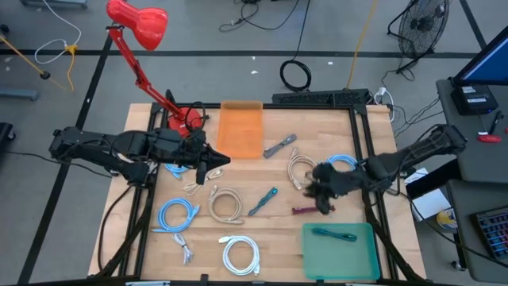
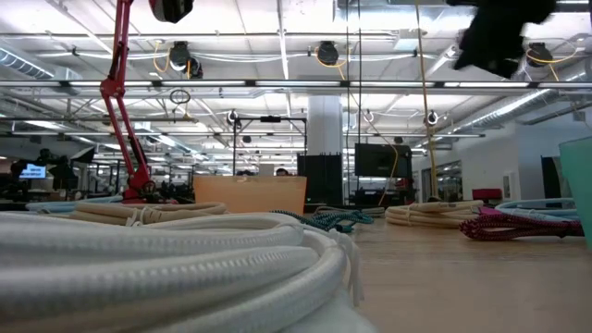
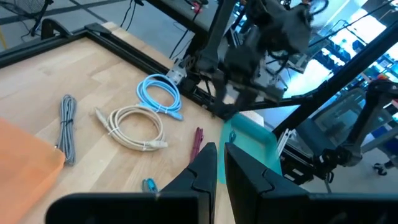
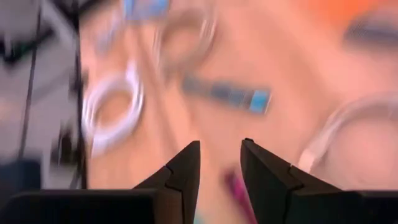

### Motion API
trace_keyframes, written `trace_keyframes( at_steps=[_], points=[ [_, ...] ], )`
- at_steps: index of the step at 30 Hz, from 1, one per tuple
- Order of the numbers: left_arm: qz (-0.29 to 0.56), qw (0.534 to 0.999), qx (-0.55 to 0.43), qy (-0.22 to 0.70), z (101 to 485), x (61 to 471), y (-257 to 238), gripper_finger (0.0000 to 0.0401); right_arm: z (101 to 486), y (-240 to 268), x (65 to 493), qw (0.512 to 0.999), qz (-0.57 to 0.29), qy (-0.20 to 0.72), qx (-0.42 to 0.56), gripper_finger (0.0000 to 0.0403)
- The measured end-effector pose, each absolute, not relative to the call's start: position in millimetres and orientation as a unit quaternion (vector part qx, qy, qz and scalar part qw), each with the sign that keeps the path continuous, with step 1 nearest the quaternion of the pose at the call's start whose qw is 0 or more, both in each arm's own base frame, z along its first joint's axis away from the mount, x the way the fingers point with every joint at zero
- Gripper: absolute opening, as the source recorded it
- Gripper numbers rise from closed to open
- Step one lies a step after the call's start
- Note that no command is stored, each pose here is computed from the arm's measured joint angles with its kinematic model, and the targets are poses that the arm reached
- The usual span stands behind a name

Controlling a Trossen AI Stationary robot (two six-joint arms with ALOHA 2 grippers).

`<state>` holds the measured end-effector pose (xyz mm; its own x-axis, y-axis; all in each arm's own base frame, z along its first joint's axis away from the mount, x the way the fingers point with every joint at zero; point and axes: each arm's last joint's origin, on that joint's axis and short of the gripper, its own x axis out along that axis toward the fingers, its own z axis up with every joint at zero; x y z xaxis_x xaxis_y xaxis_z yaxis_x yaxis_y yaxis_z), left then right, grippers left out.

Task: Pick & Place USB Port
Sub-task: Put the white black charger cable into the green bin

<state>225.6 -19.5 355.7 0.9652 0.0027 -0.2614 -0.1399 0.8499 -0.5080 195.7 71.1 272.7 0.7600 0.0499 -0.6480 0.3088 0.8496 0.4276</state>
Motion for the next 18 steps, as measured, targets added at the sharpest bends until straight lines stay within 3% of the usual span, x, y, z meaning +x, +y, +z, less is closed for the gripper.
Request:
trace_keyframes(
  at_steps=[7,12,18],
  points=[
    [0.036,0.953,-0.274,0.121,357,226,-20,0.0033,287,36,214,0.931,-0.145,0.227,0.247,0.0103],
    [0.034,0.954,-0.275,0.110,359,226,-19,0.0033,280,-2,222,0.916,-0.210,0.235,0.247,0.0100],
    [0.035,0.955,-0.274,0.107,359,227,-19,0.0033,261,-54,233,0.898,-0.206,0.283,0.267,0.0100]
  ],
)
